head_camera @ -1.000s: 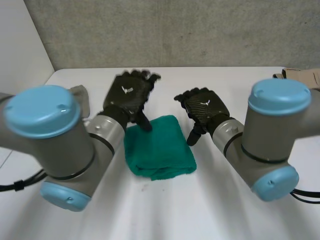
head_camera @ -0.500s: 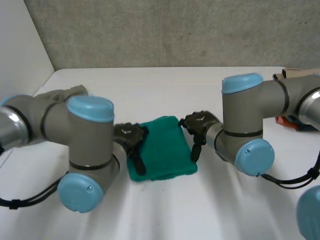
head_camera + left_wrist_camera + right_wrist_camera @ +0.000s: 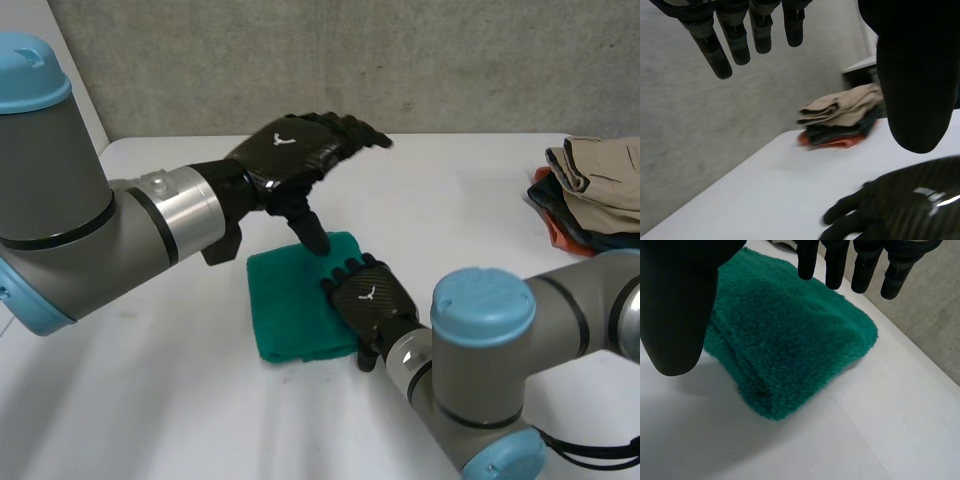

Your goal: Fold the laundry.

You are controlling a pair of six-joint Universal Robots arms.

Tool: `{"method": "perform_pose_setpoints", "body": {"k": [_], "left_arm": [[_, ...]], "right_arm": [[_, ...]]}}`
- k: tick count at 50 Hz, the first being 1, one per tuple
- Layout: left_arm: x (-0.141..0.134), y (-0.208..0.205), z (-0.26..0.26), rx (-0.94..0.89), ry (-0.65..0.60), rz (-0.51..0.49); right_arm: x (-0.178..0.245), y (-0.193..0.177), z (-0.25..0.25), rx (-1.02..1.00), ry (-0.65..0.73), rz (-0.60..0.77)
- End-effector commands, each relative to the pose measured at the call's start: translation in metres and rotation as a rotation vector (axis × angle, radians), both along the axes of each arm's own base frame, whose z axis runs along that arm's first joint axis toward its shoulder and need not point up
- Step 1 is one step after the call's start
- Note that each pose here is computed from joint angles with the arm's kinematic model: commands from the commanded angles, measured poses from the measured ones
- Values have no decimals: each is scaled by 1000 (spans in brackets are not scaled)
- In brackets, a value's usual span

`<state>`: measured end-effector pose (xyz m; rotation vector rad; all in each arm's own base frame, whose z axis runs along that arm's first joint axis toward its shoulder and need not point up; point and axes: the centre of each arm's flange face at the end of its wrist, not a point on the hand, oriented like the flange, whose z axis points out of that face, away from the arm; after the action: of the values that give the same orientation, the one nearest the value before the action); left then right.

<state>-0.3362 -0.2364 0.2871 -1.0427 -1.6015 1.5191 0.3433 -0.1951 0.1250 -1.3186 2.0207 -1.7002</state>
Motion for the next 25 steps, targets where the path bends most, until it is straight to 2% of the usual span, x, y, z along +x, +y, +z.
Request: {"method": "perform_pose_setpoints", "body": {"k": [1,9,25], "left_arm": [[-2,8,-3,21,0,-78],[-2,9,-2,19,4,-79],[-2,9,-1,16,8,-79]], "right_arm": [[10,-9,-10,-79,-58,14],[18,-21,-28,-90,-60,16],[34,-30,-24,-136,-109,74]]}}
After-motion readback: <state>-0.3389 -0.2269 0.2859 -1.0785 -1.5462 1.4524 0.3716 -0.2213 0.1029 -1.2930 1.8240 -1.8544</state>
